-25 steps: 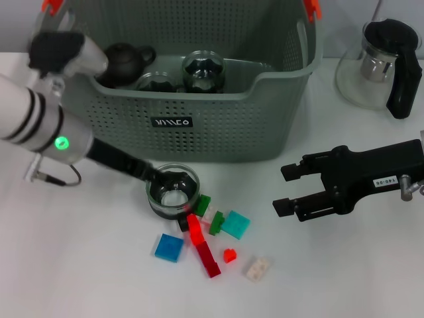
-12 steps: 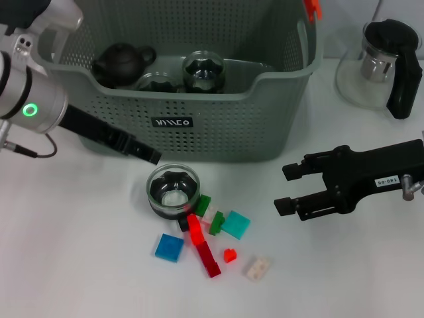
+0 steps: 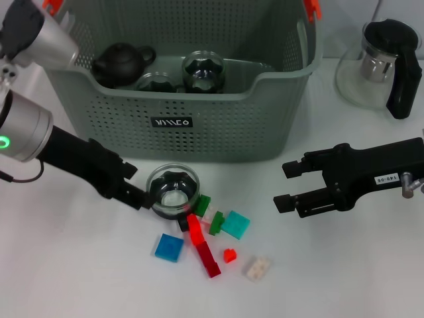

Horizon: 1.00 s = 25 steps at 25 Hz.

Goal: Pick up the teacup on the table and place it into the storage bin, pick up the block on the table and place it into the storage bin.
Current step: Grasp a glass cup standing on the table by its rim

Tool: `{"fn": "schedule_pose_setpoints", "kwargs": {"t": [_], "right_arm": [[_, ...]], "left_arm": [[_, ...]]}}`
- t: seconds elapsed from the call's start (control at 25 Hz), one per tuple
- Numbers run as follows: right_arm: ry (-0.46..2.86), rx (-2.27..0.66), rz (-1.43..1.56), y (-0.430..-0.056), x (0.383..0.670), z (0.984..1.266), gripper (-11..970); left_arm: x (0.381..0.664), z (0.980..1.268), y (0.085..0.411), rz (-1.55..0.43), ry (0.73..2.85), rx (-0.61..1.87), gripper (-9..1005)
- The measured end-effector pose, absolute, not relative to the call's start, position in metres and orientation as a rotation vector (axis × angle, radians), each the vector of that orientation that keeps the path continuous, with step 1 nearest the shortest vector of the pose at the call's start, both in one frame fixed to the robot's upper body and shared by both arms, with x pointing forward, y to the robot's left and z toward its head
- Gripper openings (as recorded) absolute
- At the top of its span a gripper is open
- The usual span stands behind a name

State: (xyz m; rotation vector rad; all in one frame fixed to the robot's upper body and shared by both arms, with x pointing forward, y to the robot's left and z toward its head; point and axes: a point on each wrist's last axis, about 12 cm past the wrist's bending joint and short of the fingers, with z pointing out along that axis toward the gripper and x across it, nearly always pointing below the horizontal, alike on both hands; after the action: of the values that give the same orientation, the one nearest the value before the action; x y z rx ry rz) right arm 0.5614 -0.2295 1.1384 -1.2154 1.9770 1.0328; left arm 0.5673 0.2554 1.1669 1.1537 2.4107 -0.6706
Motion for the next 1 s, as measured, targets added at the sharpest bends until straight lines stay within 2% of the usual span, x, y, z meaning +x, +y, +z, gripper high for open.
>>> {"fn": "schedule_pose_setpoints", "kwargs": {"t": [0.44, 0.72, 1.0], "right_arm": [[1.995, -1.160, 1.091, -0.226, 0.561, 1.131, 823], [1.999, -1.123, 1.094, -0.226, 0.564, 1.129, 824], [2.014, -1.071, 1.105, -0.223, 0.567, 1.123, 823]], "left_arm": [[0.561, 1.167, 0.253, -0.601, 2.075, 1.591, 796], [0.566, 1.165, 0.230, -0.472, 1.950, 1.855, 796], [0.569, 1.159, 0.211, -0.373, 1.830, 2.011, 796]]}}
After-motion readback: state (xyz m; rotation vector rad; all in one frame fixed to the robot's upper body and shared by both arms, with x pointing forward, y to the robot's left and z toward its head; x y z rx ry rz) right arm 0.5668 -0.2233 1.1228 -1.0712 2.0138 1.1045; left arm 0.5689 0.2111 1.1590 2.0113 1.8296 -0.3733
